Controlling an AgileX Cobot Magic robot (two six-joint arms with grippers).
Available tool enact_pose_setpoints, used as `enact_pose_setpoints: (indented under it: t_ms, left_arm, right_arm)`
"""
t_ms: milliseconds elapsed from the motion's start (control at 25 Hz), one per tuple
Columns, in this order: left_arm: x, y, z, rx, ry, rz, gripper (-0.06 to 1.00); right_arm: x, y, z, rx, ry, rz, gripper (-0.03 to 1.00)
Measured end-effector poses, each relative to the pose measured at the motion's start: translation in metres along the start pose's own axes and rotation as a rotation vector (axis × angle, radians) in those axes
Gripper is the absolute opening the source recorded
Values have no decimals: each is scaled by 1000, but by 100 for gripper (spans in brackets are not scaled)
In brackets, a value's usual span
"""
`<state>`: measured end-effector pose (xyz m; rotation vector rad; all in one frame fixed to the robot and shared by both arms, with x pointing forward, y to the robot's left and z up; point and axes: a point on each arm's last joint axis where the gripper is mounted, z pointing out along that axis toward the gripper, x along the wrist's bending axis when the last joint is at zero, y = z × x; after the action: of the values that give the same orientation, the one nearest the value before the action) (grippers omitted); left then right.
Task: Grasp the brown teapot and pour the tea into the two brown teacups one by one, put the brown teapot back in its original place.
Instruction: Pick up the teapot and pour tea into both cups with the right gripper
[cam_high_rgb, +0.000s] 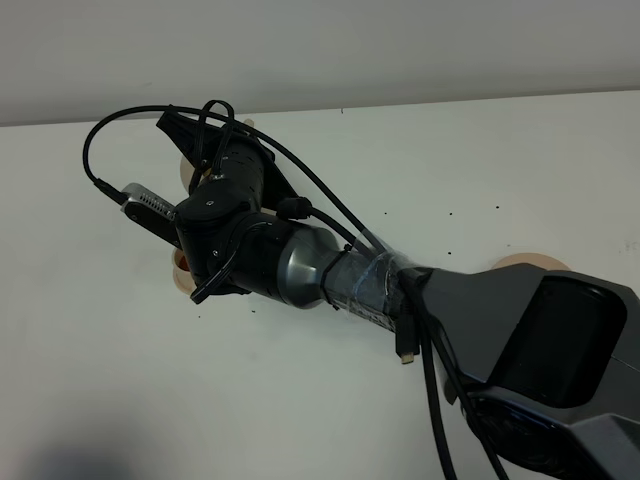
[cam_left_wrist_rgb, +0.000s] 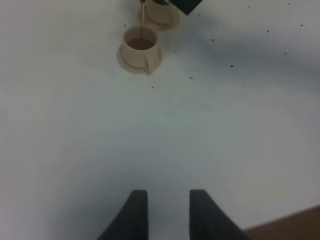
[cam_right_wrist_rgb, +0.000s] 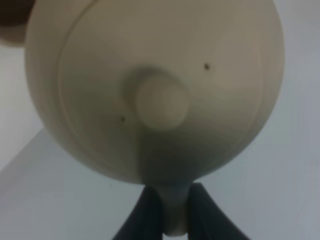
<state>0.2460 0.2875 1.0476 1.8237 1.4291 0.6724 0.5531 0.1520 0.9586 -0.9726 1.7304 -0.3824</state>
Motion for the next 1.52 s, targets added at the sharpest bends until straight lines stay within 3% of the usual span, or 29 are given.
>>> enact_pose_setpoints:
  t_ms: [1520]
  left_arm:
    - [0, 0, 0, 0, 0, 0, 23]
  right_arm:
    - [0, -2, 0, 17, 2, -9, 11]
